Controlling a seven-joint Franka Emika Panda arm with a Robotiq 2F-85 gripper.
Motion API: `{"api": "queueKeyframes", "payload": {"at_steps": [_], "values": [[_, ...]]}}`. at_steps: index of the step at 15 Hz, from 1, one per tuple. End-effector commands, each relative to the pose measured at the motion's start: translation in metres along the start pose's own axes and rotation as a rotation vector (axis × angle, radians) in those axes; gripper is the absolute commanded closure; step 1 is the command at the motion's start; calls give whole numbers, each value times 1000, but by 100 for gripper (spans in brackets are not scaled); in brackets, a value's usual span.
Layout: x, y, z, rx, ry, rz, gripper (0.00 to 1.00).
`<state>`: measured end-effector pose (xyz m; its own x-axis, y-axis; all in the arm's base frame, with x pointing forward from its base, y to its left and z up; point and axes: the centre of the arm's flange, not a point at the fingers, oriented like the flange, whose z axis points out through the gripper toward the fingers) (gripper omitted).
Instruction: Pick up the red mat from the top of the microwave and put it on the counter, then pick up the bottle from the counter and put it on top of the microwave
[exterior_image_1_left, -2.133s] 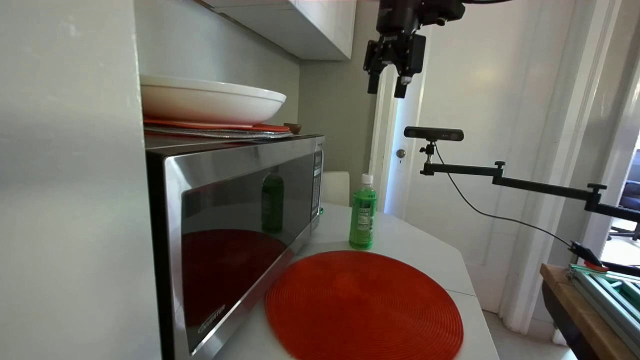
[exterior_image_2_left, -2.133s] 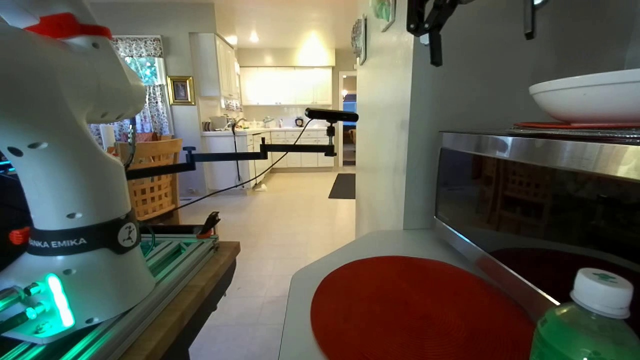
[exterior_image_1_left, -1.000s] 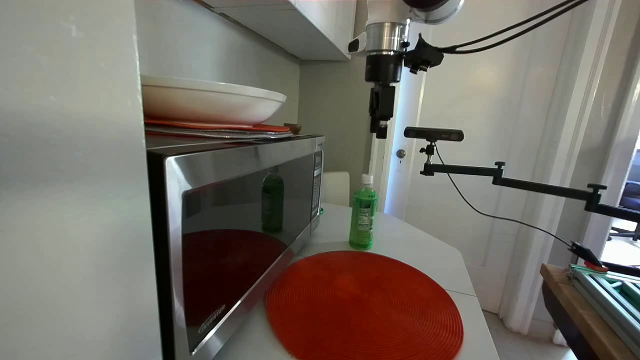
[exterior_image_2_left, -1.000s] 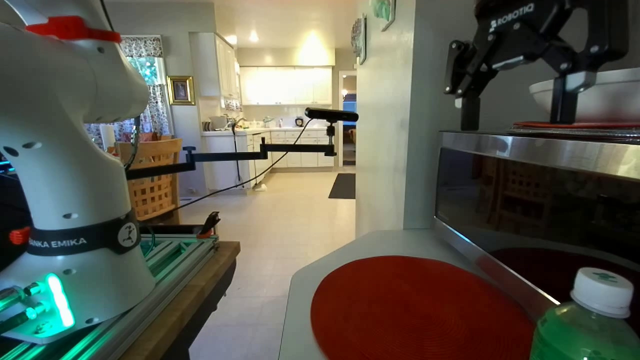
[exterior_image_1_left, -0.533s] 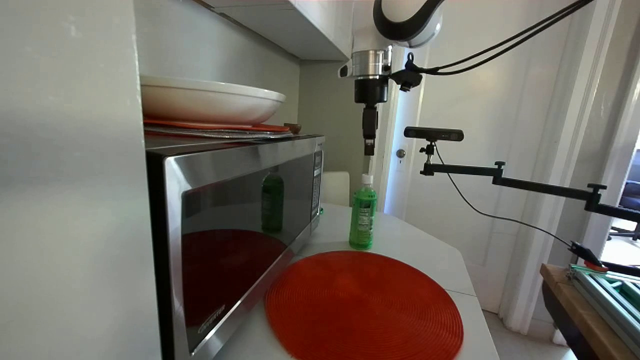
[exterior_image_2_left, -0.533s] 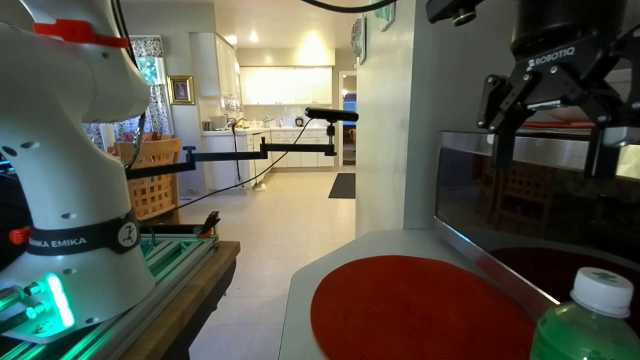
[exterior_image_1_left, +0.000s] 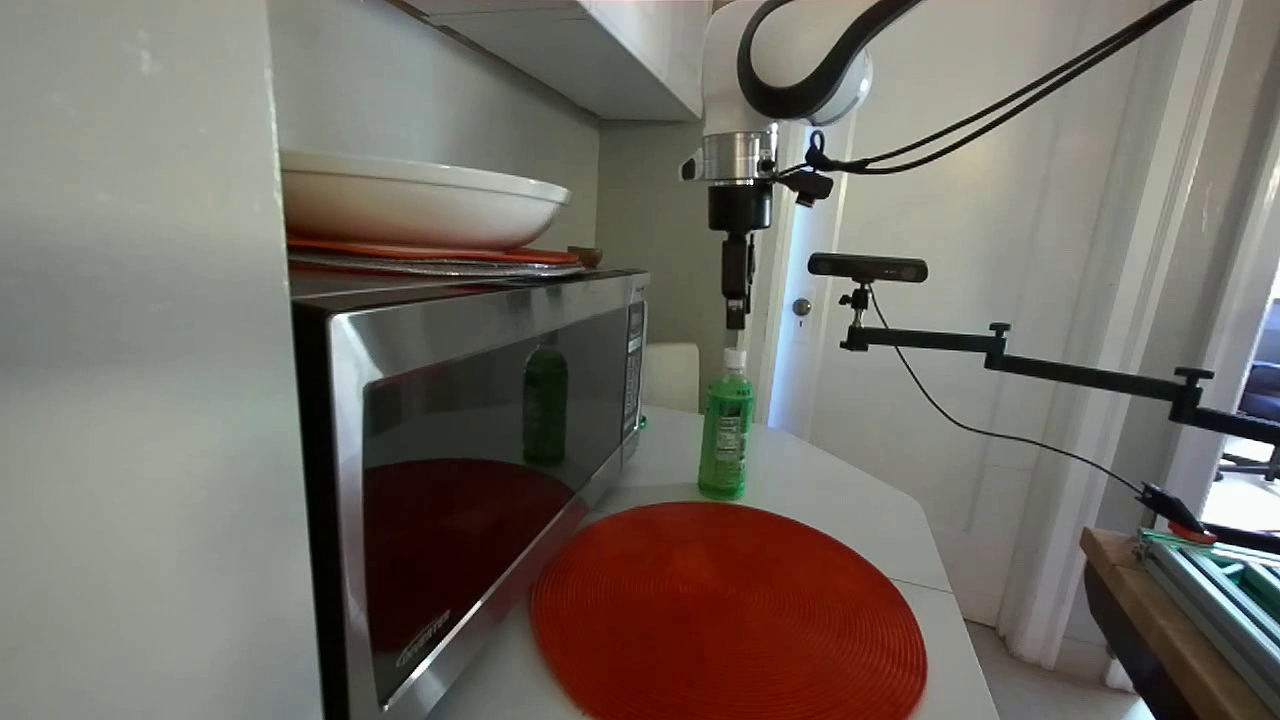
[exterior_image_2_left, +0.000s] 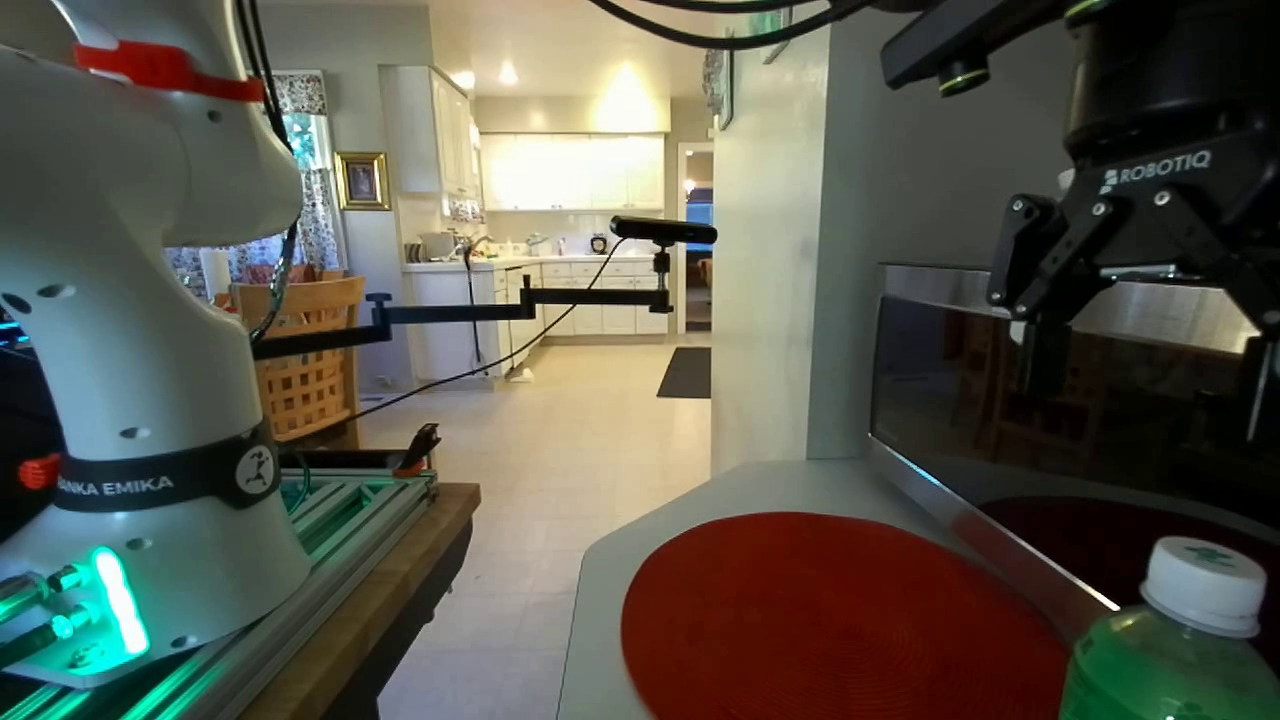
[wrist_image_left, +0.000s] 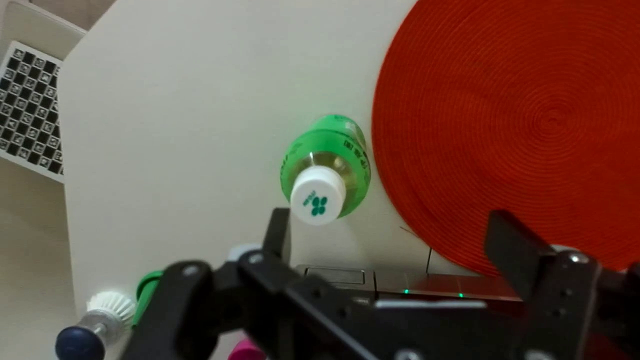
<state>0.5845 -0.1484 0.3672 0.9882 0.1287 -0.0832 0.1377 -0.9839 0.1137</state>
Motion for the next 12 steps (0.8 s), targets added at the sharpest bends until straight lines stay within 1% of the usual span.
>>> {"api": "queueKeyframes", "payload": {"at_steps": [1, 5, 12], "values": [[3, 5, 10, -5, 22, -5, 0], [4, 9, 22, -7, 40, -2, 0], [-2, 24, 46, 23, 13, 33, 0]]}}
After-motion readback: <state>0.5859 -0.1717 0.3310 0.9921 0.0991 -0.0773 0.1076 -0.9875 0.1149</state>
